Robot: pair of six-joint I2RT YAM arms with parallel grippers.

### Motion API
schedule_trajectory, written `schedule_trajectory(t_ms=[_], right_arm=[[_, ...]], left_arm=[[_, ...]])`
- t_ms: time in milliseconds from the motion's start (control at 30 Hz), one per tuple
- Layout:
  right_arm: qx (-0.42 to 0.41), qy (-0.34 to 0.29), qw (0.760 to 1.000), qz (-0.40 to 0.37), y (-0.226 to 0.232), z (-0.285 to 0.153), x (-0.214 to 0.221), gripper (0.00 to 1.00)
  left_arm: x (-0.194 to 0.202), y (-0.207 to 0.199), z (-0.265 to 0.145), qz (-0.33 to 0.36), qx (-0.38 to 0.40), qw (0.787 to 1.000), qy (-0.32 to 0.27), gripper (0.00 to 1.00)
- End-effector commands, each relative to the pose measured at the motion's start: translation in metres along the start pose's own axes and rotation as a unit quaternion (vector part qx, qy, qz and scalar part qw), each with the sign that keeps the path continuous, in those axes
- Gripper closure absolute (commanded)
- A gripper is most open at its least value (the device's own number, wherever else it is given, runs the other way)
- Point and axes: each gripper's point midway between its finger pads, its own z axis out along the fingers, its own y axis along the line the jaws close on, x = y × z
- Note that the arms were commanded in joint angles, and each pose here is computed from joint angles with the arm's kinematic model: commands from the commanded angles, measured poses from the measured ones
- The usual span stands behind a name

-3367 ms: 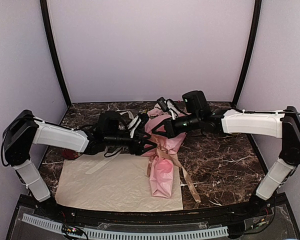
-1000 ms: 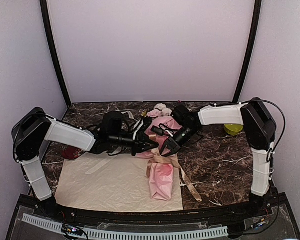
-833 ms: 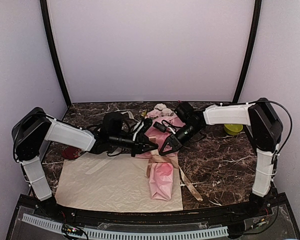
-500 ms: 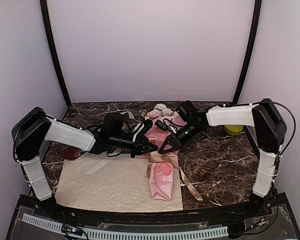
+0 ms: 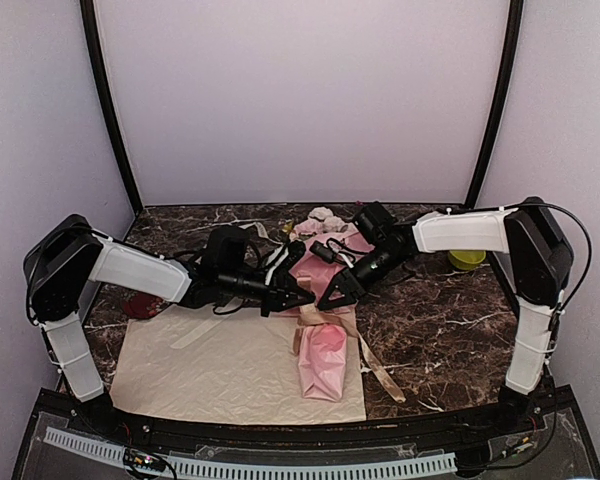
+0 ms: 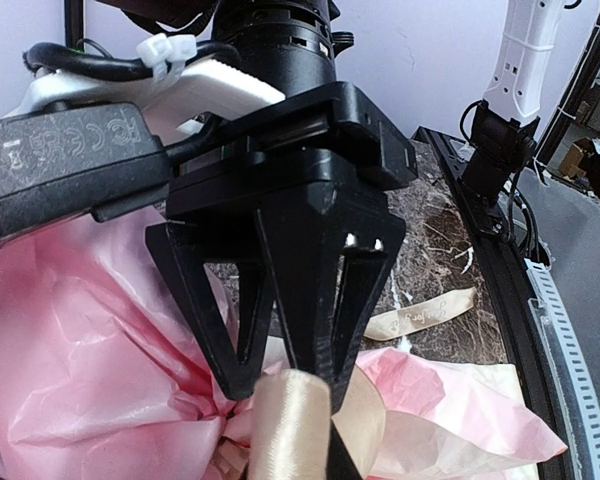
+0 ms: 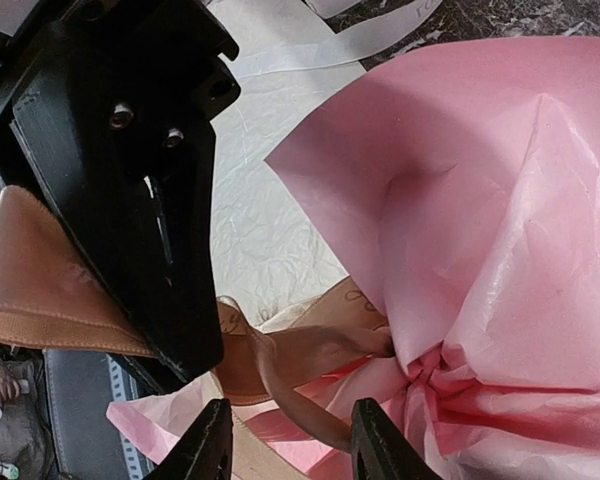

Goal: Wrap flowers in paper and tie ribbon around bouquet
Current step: Cross the half-tied ribbon over the folded bouquet.

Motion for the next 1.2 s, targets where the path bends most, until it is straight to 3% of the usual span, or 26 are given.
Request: schedule_trajectory(t_ms=[0, 233, 400, 600, 667, 933, 1167], right_arm=[[-0.001, 0.010, 1.000, -0.005, -0.001, 0.008, 0.001, 0.60], [0.016, 0.010, 1.000, 0.000, -0.008, 0.011, 0.000, 0.74], [0.021, 0.009, 1.000, -0.006, -0.006, 0.008, -0.001, 0.99], [0.044, -0.009, 0.999, -0.008, -0.005, -0.001, -0.011, 1.00], [0.058, -0.022, 0.998, -0.009, -0.005, -0.007, -0.016, 1.00], [0.062, -0.047, 0.997, -0.009, 0.002, -0.016, -0.024, 1.00], [0.056, -0.052, 0.997, -0.008, 0.007, -0.018, -0.025, 1.00]], left_arm=[[-0.009, -0.002, -0.004, 0.012, 0.002, 1.000, -0.007, 0.93], [-0.008, -0.002, -0.004, 0.011, 0.003, 1.000, -0.007, 0.93], [-0.007, 0.001, -0.004, 0.007, -0.007, 1.000, -0.004, 0.93], [0.003, 0.002, -0.003, -0.004, -0.008, 1.000, -0.002, 0.92], [0.004, 0.001, -0.003, -0.004, -0.003, 1.000, -0.003, 0.87], [0.016, 0.006, 0.004, -0.002, -0.004, 1.000, 0.005, 0.46], [0.021, 0.017, 0.009, 0.008, -0.026, 1.000, 0.002, 0.39]])
